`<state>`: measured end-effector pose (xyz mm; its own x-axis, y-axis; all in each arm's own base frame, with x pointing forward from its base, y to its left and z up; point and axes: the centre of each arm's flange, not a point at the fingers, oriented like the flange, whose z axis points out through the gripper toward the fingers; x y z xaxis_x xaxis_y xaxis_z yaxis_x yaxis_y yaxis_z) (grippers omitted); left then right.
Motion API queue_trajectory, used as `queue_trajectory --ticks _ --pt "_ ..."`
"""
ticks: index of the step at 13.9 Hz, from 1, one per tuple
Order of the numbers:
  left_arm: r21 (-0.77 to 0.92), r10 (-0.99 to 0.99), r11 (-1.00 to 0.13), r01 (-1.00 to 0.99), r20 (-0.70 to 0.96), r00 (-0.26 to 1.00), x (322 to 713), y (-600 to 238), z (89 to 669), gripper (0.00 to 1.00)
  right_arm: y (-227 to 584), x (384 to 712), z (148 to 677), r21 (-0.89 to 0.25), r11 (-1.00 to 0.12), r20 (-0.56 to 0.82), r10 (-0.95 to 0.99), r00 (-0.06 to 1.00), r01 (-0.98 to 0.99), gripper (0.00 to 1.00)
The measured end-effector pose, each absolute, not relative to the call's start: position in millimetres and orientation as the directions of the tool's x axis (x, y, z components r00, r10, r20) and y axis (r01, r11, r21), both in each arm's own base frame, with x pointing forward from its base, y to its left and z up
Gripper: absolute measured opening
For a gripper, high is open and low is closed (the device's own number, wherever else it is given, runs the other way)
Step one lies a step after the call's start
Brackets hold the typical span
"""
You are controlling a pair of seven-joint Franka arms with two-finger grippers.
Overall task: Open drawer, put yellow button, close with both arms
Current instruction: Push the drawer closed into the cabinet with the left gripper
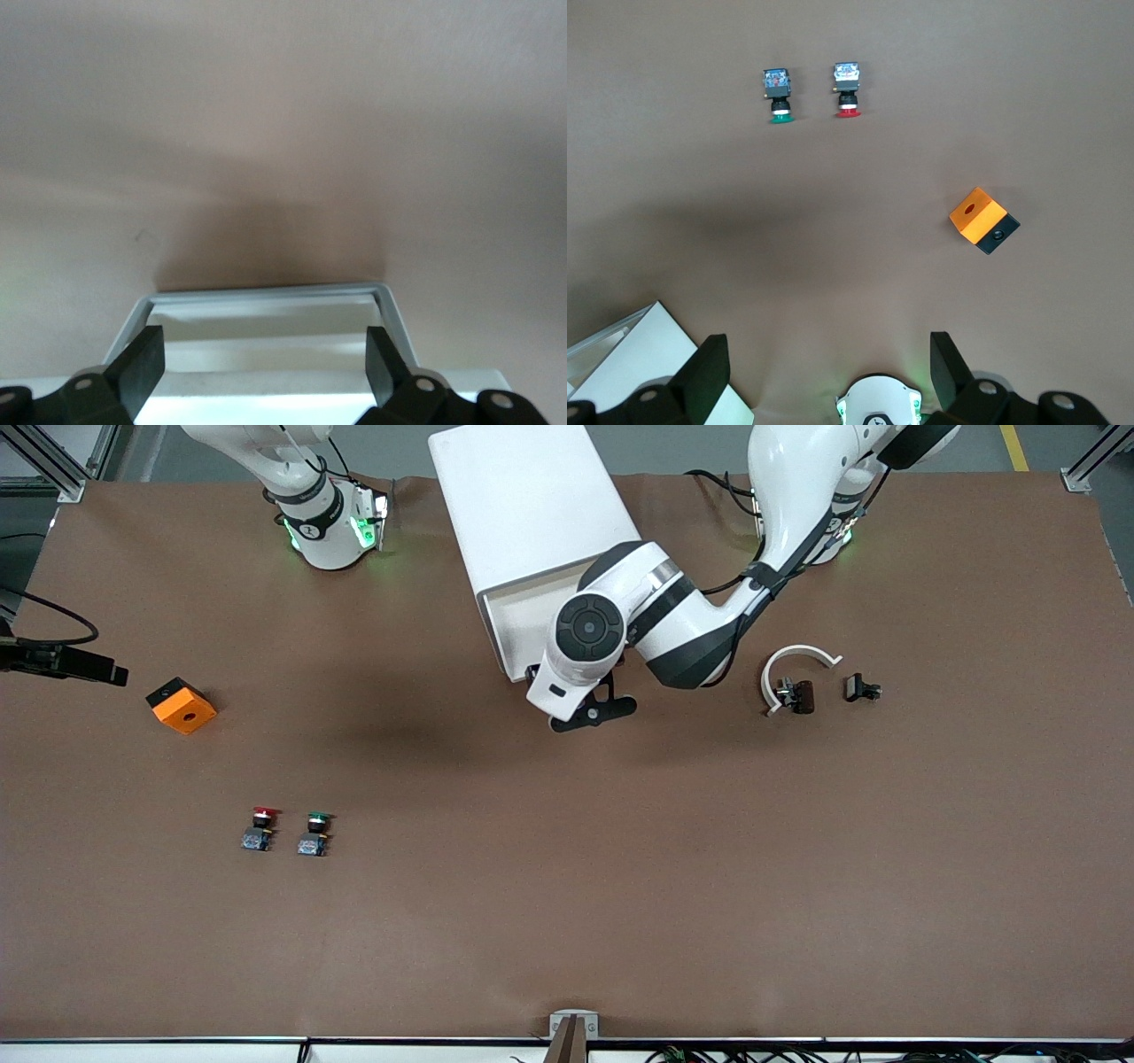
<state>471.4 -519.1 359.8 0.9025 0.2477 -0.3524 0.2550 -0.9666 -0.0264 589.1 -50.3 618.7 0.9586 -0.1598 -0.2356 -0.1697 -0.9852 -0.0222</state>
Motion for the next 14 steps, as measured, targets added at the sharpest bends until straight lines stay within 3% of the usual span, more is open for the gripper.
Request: queue_trajectory --ticks 6,11,14 --pt "-0.077 0.271 -0.962 0.263 -0.401 0.875 421.6 -545.0 350.0 1.0 -47.4 581.1 632.7 -0.021 -0.987 -0.226 -0.153 0.962 -0.162 1.0" --pt "-0.085 0.298 -0.952 0.293 -0.477 0.827 409.3 -549.0 344.7 1.0 -47.5 549.7 683.6 -0.015 -0.987 -0.146 -0.156 0.977 -0.16 1.0" --pt "-0.087 0.307 -0.947 0.308 -0.522 0.796 404.4 -549.8 341.9 1.0 -47.3 546.2 688.5 -0.017 -0.987 -0.128 -0.156 0.979 -0.16 1.0"
